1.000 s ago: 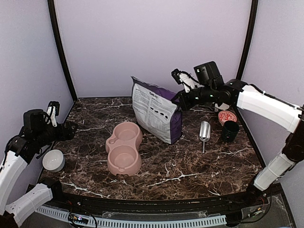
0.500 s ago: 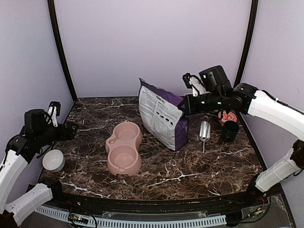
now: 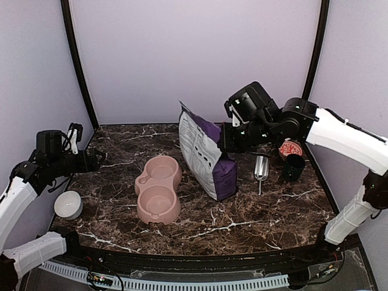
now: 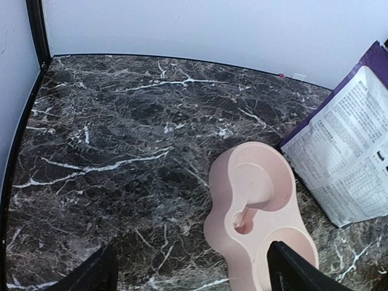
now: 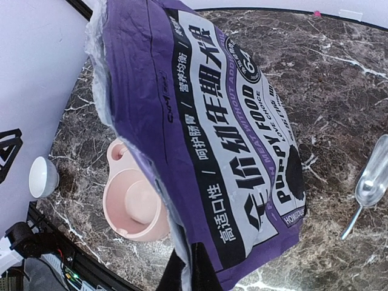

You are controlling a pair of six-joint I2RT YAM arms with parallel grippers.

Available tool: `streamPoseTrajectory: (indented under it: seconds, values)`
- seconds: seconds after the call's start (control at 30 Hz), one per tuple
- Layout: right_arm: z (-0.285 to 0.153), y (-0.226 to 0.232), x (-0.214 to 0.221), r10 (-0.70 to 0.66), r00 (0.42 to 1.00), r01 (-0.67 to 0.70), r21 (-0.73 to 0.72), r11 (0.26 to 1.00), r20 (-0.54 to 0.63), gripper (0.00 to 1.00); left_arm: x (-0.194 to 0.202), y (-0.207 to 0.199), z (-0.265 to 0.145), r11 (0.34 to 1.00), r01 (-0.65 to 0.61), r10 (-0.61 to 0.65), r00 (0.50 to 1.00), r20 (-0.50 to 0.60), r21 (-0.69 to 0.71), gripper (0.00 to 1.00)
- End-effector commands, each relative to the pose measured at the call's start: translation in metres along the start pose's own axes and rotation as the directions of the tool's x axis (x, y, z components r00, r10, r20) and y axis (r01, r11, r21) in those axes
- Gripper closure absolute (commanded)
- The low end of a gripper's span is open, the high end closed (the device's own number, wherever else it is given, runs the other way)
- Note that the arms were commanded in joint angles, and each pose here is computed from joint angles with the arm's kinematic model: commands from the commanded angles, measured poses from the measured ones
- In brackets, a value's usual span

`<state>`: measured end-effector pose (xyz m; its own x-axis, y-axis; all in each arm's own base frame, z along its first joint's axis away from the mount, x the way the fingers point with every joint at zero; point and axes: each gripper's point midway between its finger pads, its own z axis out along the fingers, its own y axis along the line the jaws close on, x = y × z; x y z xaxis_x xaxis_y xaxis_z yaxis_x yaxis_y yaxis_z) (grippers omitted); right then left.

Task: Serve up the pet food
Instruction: Move the pet food bag to the center of the board.

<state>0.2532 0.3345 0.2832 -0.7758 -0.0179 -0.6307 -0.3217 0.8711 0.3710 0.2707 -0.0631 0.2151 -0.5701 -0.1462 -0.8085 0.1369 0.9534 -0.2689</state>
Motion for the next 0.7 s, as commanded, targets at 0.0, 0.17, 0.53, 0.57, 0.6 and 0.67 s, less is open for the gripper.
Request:
streamPoseTrajectory:
  seconds: [0.0,0.17,0.53,0.57,0.6,0.67]
  values:
    - [-0.024,0.045,-0.016,0.093,0.994,-0.087,-0.107,0.99,0.052,1.0,-0.03,-0.028,-0.008,0.991,0.057,-0.062,0.997,0.04,0.125,0.14]
    - [-0.026,0.075,-0.006,0.08,0.996,-0.072,-0.177,0.981,0.037,1.0,-0.046,-0.05,-0.008,0.965,0.141,-0.147,0.989,0.013,0.22,0.19]
    - [-0.059,0.069,-0.038,0.003,0.978,0.049,-0.246,0.968,0.207,0.37,-0.077,-0.117,-0.019,0.877,0.262,-0.273,0.962,-0.031,0.402,0.21]
    - [-0.067,0.066,-0.045,0.002,0.973,0.058,-0.253,0.966,0.232,0.36,-0.078,-0.124,-0.018,0.874,0.261,-0.269,0.962,-0.038,0.409,0.21]
    - [-0.072,0.061,-0.052,0.005,0.967,0.061,-0.252,0.966,0.254,0.36,-0.08,-0.13,-0.017,0.872,0.259,-0.266,0.963,-0.042,0.415,0.22]
    - [-0.077,0.047,-0.062,0.006,0.959,0.065,-0.239,0.969,0.283,0.34,-0.082,-0.146,-0.014,0.866,0.255,-0.256,0.965,-0.056,0.431,0.22]
